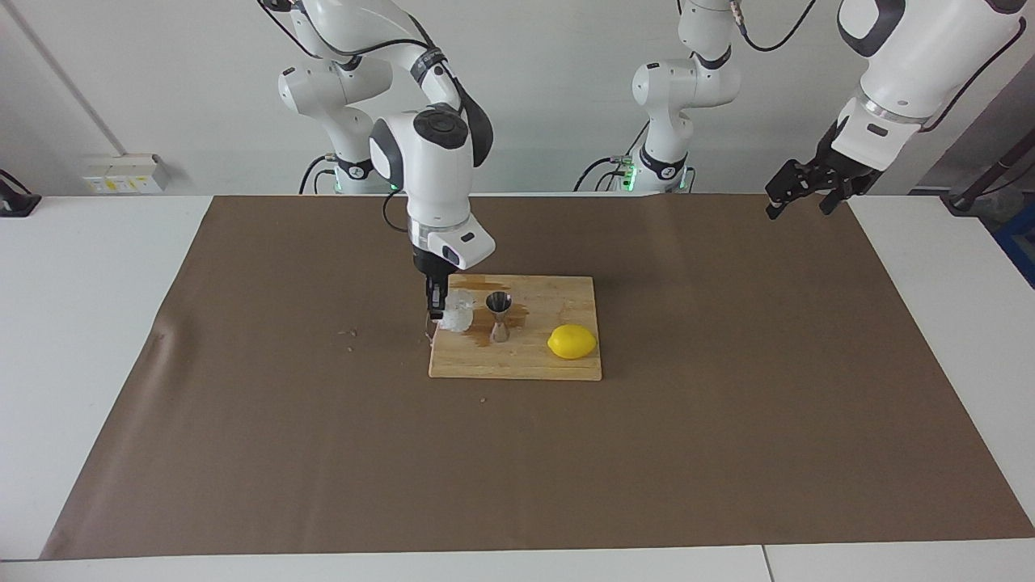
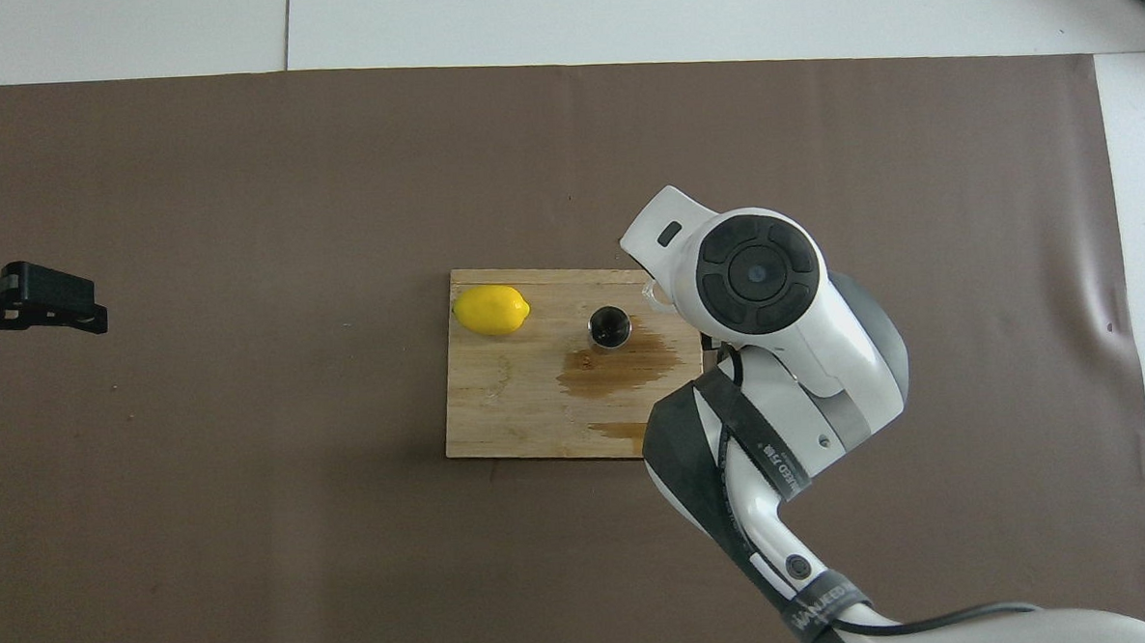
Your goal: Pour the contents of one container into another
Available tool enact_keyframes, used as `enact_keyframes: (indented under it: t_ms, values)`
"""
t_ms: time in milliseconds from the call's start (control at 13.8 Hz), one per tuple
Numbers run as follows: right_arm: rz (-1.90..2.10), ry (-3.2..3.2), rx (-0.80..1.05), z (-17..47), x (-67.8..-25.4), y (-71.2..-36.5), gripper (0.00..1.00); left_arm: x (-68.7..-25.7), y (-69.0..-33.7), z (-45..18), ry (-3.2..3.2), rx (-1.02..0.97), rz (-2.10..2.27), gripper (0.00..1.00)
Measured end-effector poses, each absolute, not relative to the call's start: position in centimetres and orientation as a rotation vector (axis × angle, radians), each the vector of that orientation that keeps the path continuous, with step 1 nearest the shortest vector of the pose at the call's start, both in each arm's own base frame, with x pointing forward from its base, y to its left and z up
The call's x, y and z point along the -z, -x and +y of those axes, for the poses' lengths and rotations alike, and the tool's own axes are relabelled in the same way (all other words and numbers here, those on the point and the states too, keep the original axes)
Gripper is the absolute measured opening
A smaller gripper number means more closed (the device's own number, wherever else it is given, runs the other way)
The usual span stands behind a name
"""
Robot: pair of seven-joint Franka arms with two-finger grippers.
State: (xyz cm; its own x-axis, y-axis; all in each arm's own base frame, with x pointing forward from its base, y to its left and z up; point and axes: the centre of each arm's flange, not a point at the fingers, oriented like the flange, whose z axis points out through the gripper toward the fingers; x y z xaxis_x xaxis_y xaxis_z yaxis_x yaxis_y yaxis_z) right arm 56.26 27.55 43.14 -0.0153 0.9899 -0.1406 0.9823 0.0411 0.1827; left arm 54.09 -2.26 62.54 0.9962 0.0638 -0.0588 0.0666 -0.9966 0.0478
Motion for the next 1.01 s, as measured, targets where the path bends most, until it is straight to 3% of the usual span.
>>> enact_keyframes:
  t_ms: [1012]
  values:
    - [2.094, -1.642, 0.073, 32.7, -43.8, -53.7, 0.05, -62.5, -54.0, -2.3, -3.087, 0.1, 0.1, 1.0]
